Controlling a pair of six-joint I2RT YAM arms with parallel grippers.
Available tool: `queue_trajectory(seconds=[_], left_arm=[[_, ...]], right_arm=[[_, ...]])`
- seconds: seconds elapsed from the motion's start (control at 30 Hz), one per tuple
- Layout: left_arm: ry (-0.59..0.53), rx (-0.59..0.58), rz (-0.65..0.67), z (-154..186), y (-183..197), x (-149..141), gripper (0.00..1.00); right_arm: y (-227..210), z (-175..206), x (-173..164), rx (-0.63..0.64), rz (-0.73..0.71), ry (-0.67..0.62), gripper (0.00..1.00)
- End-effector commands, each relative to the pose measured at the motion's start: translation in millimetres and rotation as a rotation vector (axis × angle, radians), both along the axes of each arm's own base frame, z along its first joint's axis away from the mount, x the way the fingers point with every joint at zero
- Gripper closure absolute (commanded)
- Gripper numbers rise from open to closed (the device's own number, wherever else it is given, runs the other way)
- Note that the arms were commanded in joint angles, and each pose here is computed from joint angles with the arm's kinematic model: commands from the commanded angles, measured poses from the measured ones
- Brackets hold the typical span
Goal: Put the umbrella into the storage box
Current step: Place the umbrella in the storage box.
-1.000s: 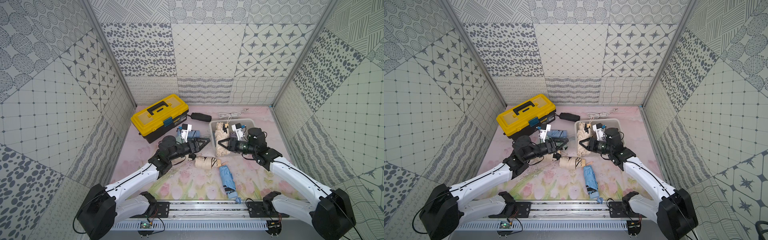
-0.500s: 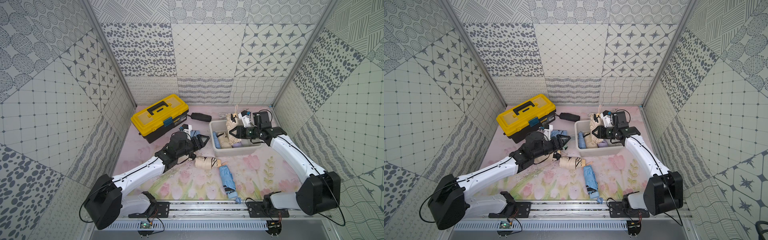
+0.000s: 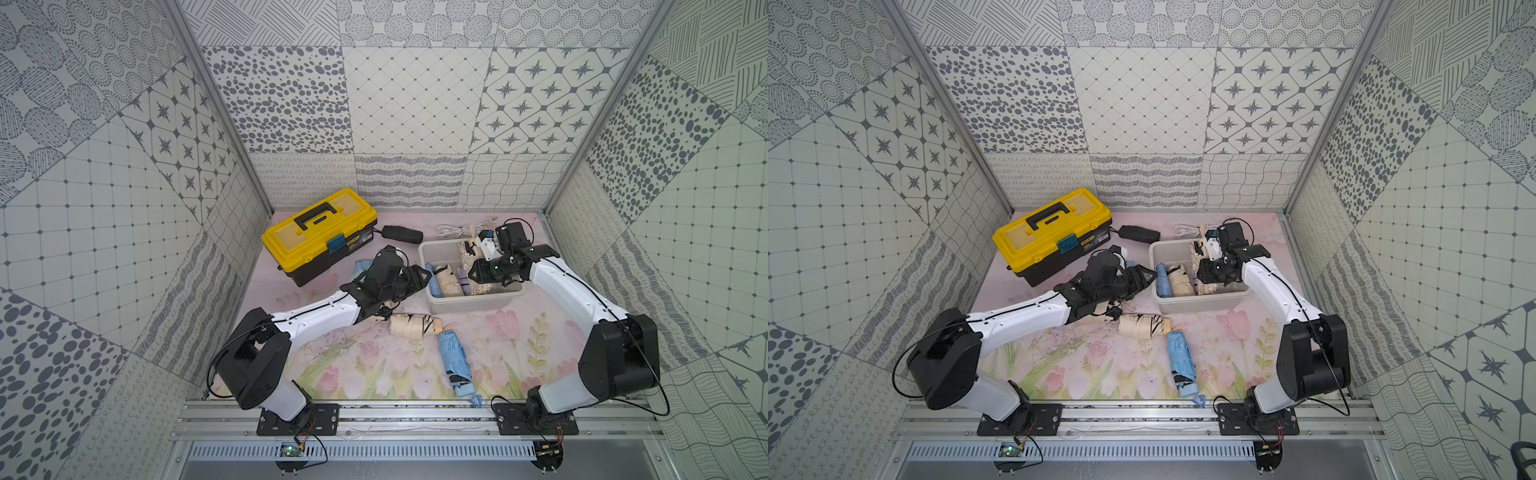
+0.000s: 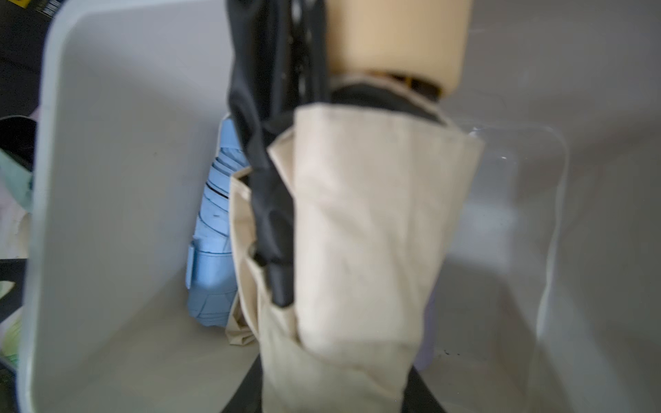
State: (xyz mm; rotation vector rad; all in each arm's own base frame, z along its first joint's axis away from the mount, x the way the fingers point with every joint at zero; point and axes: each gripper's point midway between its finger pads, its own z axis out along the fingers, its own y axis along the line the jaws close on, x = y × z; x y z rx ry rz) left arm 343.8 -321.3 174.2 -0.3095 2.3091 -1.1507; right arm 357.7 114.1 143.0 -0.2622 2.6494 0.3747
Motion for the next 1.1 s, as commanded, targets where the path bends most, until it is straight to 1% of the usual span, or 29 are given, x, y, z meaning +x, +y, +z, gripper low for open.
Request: queue_trajectory(seconds=[0.0, 0.1, 0.2, 0.43, 0.6, 0.67, 0.7, 0.77, 0.83, 0.87, 0.93, 1.0, 1.07], left_arm=[[0.042, 0.079, 0.005, -12.2, -2.6, 4.9, 0.39], [0.032, 0.104, 0.004, -15.6, -2.2, 8.0, 0.42], [0.029, 0.132, -0.005, -18.8, -2.3, 9.4, 0.49], [0.053, 0.141, -0.030, -26.8, -8.2, 9.0, 0.64], [0.059, 0.164, -0.033, -28.0, -7.6, 10.0, 0.73], [0.061, 0.168, -0.035, -28.3, -7.8, 9.8, 0.74], [0.061, 0.169, -0.035, -28.4, -7.6, 9.8, 0.75], [0.060, 0.173, -0.035, -28.0, -7.1, 9.7, 0.75], [0.059, 0.176, -0.034, -27.7, -6.8, 10.0, 0.76], [0.058, 0.175, -0.035, -26.9, -7.1, 10.0, 0.76], [0.053, 0.176, -0.042, -25.0, -8.5, 10.0, 0.75], [0.048, 0.175, -0.043, -22.9, -8.6, 11.1, 0.74], [0.038, 0.174, -0.048, -19.1, -9.5, 11.1, 0.71]], right_arm=[[-15.4, 14.9, 26.0, -0.089, -0.011, -0.100, 0.71], [-26.3, 3.9, 29.5, -0.163, -0.013, -0.091, 0.73], [-34.5, -9.3, 31.3, -0.223, -0.011, -0.069, 0.73], [-46.0, -28.2, 43.8, -0.303, -0.035, -0.060, 0.73], [-52.2, -41.4, 48.5, -0.344, -0.046, -0.061, 0.71], [-53.6, -46.9, 48.6, -0.352, -0.049, -0.059, 0.69], [-54.3, -49.2, 48.7, -0.354, -0.053, -0.058, 0.67], [-56.5, -52.3, 49.0, -0.363, -0.065, -0.061, 0.58], [-58.5, -52.9, 50.1, -0.367, -0.082, -0.070, 0.41], [-59.2, -52.0, 50.8, -0.368, -0.090, -0.075, 0.35], [-60.0, -47.4, 51.8, -0.364, -0.105, -0.091, 0.29], [-59.2, -39.7, 53.1, -0.352, -0.113, -0.115, 0.24], [-57.9, -26.2, 55.3, -0.336, -0.123, -0.149, 0.23]])
